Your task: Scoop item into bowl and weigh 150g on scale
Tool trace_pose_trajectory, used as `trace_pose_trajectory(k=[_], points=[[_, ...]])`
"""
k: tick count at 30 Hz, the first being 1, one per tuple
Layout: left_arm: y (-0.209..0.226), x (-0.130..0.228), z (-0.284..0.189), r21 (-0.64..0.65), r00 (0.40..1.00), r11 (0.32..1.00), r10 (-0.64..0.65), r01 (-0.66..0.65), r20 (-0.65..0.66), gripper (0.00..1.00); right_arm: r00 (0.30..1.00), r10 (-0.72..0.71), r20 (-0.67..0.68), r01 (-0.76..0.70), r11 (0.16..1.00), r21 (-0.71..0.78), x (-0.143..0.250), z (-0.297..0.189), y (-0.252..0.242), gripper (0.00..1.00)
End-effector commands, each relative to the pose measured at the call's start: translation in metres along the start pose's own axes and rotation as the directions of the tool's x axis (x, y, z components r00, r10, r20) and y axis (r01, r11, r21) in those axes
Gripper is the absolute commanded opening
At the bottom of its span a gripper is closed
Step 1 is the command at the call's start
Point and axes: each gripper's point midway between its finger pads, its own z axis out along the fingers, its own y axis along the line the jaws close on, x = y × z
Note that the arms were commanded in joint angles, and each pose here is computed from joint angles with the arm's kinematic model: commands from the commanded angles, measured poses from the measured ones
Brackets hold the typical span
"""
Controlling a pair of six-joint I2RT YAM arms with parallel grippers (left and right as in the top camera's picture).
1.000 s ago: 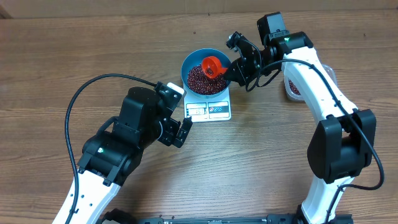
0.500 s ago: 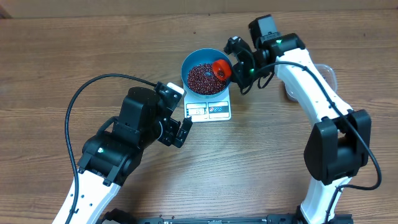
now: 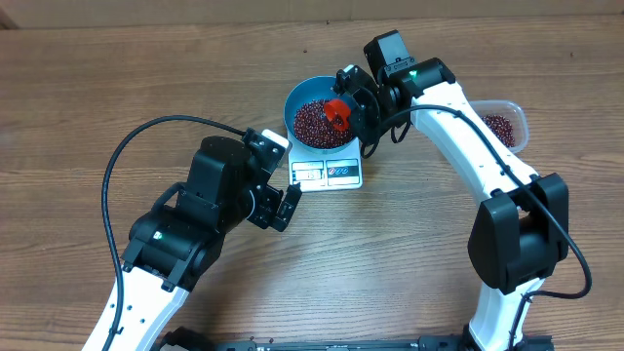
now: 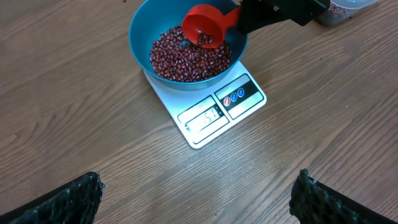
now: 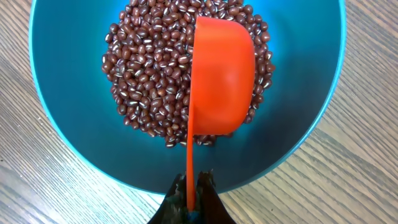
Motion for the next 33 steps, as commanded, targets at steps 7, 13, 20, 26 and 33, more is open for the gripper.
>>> trace_pose_trajectory(k=[7,13,20,26,33], points=[[-0.001,-0.005,-0.005,0.006,1.000,1.000,0.014,-0.014,0.023,1.00,1.000,-0.014,0.021,0.013,0.999,0.051,-0.014,-0.001,0.005,0.03],[-0.001,-0.005,-0.005,0.006,1.000,1.000,0.014,-0.014,0.023,1.00,0.999,-0.023,0.022,0.022,0.999,0.048,-0.016,-0.001,0.009,0.03],[-0.001,-0.005,-0.005,0.006,1.000,1.000,0.014,-0.014,0.023,1.00,1.000,-0.019,0.002,0.019,0.999,0.034,-0.011,0.000,0.011,0.03],[-0.001,-0.005,-0.005,0.006,1.000,1.000,0.014,-0.014,0.023,1.00,1.000,-0.016,0.019,0.017,0.998,-0.055,-0.012,0.001,0.027,0.03],[-0.001,-0.005,-0.005,0.006,1.000,1.000,0.014,-0.014,0.023,1.00,0.998,-0.013,0.060,0.022,0.988,-0.156,-0.019,-0.001,0.044,0.04]])
